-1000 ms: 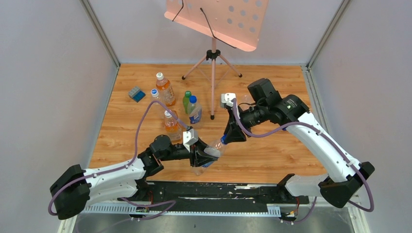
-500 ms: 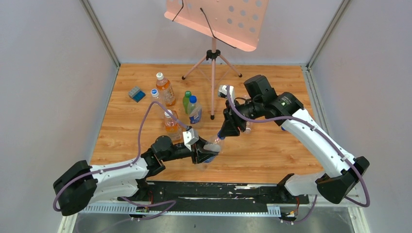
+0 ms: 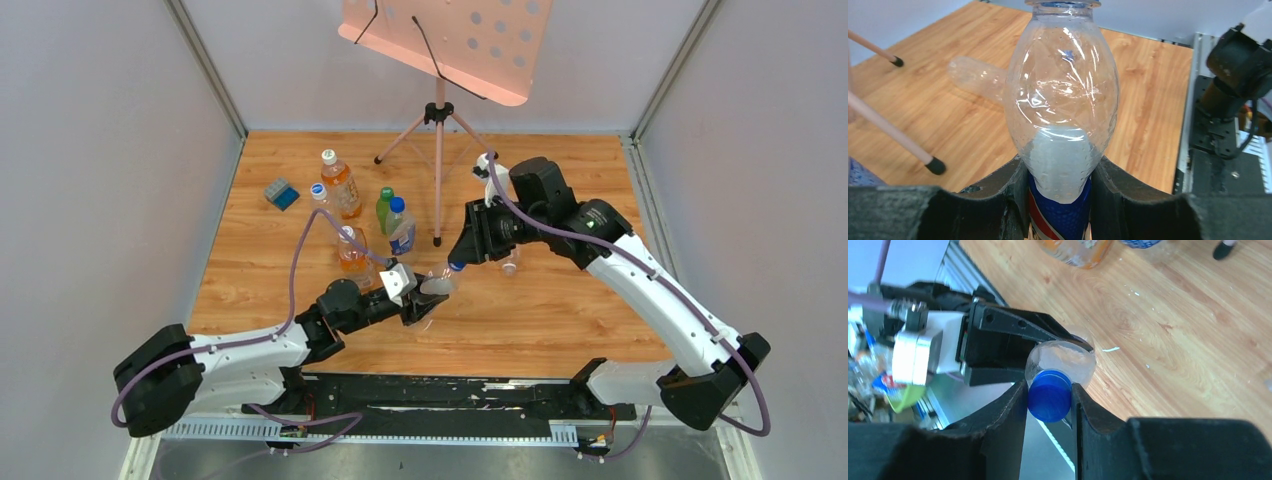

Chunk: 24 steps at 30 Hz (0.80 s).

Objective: Screw on the bottle caps

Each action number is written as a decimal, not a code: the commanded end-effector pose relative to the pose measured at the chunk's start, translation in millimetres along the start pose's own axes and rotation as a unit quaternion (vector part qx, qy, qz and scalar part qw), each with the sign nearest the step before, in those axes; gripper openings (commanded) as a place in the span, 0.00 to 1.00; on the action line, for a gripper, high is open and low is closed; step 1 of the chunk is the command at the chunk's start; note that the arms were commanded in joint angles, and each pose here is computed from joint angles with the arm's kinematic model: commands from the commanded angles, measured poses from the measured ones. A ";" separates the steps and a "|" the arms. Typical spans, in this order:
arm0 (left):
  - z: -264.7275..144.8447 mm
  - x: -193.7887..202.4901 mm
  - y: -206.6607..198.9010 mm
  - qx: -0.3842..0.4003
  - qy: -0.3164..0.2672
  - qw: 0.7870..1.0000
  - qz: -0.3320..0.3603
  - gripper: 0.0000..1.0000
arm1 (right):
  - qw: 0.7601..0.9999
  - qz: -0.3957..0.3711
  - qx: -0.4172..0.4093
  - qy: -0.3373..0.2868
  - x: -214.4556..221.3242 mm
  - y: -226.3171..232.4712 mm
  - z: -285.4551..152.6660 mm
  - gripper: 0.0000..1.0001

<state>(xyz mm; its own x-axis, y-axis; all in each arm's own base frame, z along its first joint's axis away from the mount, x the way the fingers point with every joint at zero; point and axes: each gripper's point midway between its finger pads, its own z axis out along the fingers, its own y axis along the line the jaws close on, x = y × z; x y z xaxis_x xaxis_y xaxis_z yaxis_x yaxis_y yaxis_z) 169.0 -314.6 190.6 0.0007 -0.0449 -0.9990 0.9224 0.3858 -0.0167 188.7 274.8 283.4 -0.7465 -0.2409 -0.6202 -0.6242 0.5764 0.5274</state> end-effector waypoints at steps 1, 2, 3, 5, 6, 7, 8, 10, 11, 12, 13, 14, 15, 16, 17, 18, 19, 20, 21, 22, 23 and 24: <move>10.4 -142.5 15.6 -0.064 -0.209 0.972 0.087 0.10 | 0.981 0.178 0.073 0.029 28.8 -5.1 11.3 0.00; 13.6 -141.9 12.9 -0.063 -0.207 0.972 0.091 0.10 | 0.978 0.191 0.082 0.026 30.5 -4.8 12.6 0.02; 16.5 -138.3 12.8 -0.067 -0.202 0.973 0.090 0.10 | 0.976 0.197 0.094 0.022 31.3 -5.7 14.0 0.03; 20.4 -135.1 11.4 -0.066 -0.201 0.973 0.091 0.10 | 0.972 0.202 0.116 0.014 31.9 -8.2 15.6 0.07; 20.4 -135.6 13.1 -0.072 -0.205 0.972 0.087 0.10 | 0.972 0.201 0.122 0.012 31.5 -8.6 16.1 0.08; 22.3 -130.8 16.3 -0.080 -0.200 0.973 0.082 0.09 | 0.972 0.199 0.125 0.007 29.2 -8.6 15.7 0.09; 22.5 -129.1 17.6 -0.083 -0.200 0.973 0.076 0.09 | 0.972 0.197 0.126 0.001 26.4 -7.9 14.4 0.12; 23.8 -121.8 18.8 -0.087 -0.193 0.975 0.066 0.08 | 0.973 0.190 0.131 -0.014 19.6 -8.7 9.9 0.14; 24.1 -119.3 20.4 -0.091 -0.190 0.976 0.061 0.08 | 0.974 0.183 0.133 -0.022 15.7 -8.5 7.5 0.15; 23.9 -115.2 22.1 -0.095 -0.185 0.977 0.055 0.08 | 0.975 0.174 0.132 -0.029 11.6 -7.4 4.4 0.15; 23.6 -113.7 22.5 -0.097 -0.183 0.977 0.049 0.08 | 0.976 0.169 0.131 -0.033 9.2 -6.6 3.1 0.15; 23.9 -108.2 24.4 -0.102 -0.174 0.978 0.045 0.07 | 0.979 0.157 0.128 -0.033 7.7 -5.8 2.6 0.15; 24.0 -105.0 25.5 -0.104 -0.166 0.980 0.041 0.07 | 0.980 0.153 0.127 -0.031 8.0 -5.4 2.9 0.15; 23.9 -103.6 26.2 -0.107 -0.163 0.980 0.040 0.07 | 0.980 0.152 0.128 -0.029 8.6 -6.1 3.8 0.15; 24.2 -100.9 26.9 -0.108 -0.155 0.981 0.040 0.07 | 0.980 0.152 0.129 -0.027 9.4 -6.8 4.6 0.15; 23.8 -100.5 27.2 -0.109 -0.152 0.982 0.040 0.07 | 0.980 0.152 0.130 -0.022 11.0 -7.5 6.2 0.15; 24.2 -97.7 27.6 -0.109 -0.145 0.982 0.043 0.07 | 0.979 0.154 0.129 -0.018 12.8 -8.0 7.8 0.16; 23.8 -98.0 27.9 -0.110 -0.145 0.982 0.045 0.07 | 0.979 0.156 0.129 -0.014 14.2 -8.0 9.1 0.18; 23.6 -97.1 27.9 -0.110 -0.143 0.982 0.047 0.07 | 0.979 0.158 0.127 -0.013 14.8 -7.5 9.9 0.21; 23.5 -97.0 27.8 -0.110 -0.143 0.982 0.048 0.07 | 0.979 0.159 0.128 -0.014 14.1 -7.6 9.8 0.28; 23.7 -96.2 27.7 -0.110 -0.141 0.983 0.048 0.07 | 0.979 0.158 0.129 -0.016 13.0 -7.8 8.9 0.35; 23.5 -96.6 27.6 -0.109 -0.141 0.983 0.046 0.07 | 0.979 0.156 0.129 -0.022 10.6 -7.1 6.6 0.40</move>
<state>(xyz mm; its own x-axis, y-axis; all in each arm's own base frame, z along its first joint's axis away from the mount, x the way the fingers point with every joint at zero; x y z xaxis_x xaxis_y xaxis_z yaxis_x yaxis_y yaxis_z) 197.7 -319.8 186.7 0.0821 0.0198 -0.9964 0.8312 0.5502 0.0794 209.6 266.0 280.3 -0.8272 0.0774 -0.5566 -0.2764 0.8064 0.5228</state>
